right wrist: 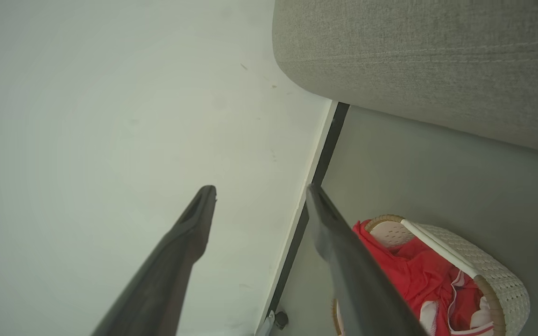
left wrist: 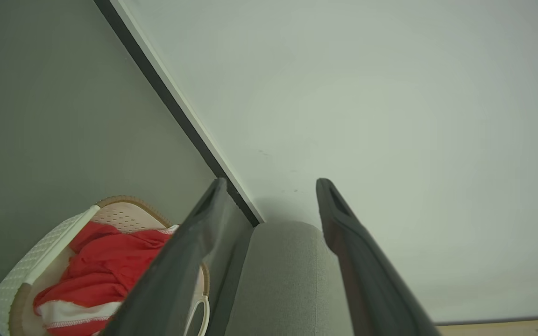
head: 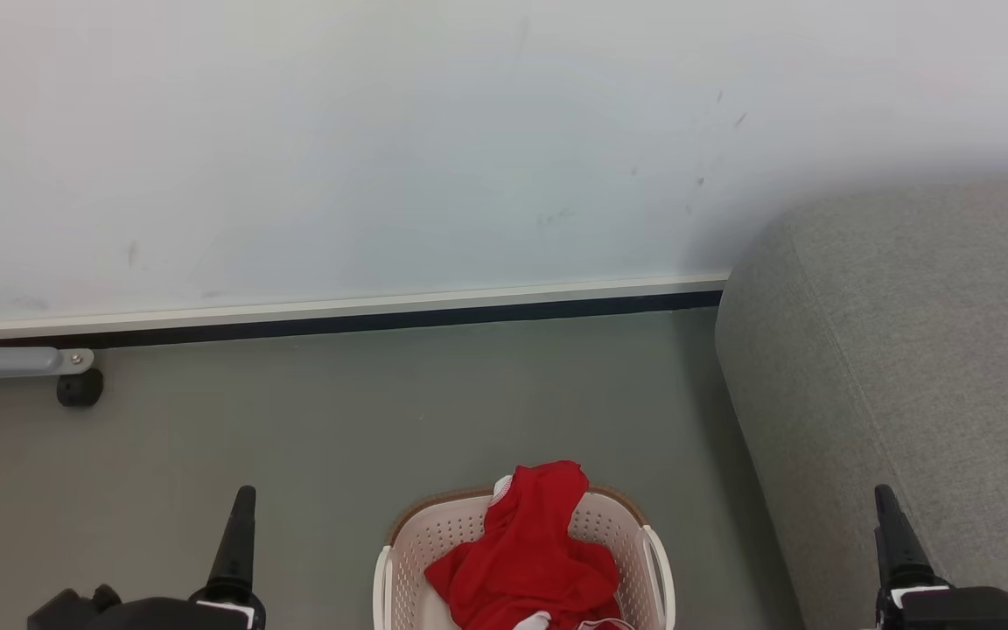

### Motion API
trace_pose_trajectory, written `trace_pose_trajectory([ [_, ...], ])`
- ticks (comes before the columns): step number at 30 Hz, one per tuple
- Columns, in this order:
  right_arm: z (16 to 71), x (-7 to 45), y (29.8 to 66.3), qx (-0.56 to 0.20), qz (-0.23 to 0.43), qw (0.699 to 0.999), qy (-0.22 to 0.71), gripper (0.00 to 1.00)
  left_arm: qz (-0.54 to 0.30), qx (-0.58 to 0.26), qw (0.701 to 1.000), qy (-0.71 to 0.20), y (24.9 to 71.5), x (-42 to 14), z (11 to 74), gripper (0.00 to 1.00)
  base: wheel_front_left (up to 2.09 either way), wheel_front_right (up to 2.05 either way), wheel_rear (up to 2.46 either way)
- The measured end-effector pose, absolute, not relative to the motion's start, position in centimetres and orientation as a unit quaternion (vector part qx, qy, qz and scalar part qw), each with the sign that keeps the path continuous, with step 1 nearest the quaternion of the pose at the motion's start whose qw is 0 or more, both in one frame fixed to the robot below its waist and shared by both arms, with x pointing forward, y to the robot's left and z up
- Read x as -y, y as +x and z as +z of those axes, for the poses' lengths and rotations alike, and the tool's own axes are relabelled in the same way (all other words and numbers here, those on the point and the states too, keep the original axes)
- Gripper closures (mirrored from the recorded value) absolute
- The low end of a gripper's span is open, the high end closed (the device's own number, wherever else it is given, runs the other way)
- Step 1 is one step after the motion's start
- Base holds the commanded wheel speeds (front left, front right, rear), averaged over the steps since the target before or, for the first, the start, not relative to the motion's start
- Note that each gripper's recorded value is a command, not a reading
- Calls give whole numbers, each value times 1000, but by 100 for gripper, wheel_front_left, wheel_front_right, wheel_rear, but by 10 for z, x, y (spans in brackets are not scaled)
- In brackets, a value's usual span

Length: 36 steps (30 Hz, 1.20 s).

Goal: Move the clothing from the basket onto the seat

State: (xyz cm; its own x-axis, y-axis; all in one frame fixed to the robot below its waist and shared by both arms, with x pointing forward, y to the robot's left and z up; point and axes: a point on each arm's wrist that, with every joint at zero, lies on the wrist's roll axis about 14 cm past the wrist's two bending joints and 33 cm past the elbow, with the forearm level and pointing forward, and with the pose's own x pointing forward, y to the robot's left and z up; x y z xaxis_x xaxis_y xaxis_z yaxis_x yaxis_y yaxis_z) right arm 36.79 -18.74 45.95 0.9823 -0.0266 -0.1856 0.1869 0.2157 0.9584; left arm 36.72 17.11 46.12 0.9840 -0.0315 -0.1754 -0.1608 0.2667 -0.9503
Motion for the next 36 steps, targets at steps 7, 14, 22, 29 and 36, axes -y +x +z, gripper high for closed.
trace_pose_trajectory([
  [7, 466, 183, 370, -66, -55, 820, 565, 0, 29, -87, 838, -539, 369, -168, 464, 0, 0, 0, 0],
  [14, 470, 179, 370, -66, -47, 856, 511, 0, 16, -90, 877, -471, 369, -163, 466, 0, 0, 0, 0],
  [22, 473, 175, 370, -67, -37, 893, 443, 0, 7, -82, 909, -408, 371, -160, 471, 0, 0, 0, 0],
  [29, 471, 172, 365, -67, -35, 915, 397, 0, 3, -68, 934, -351, 371, -162, 477, 0, 0, 0, 0],
  [36, 475, 168, 363, -60, -27, 935, 347, 0, 5, -63, 953, -297, 366, -166, 476, 0, 0, 0, 0],
])
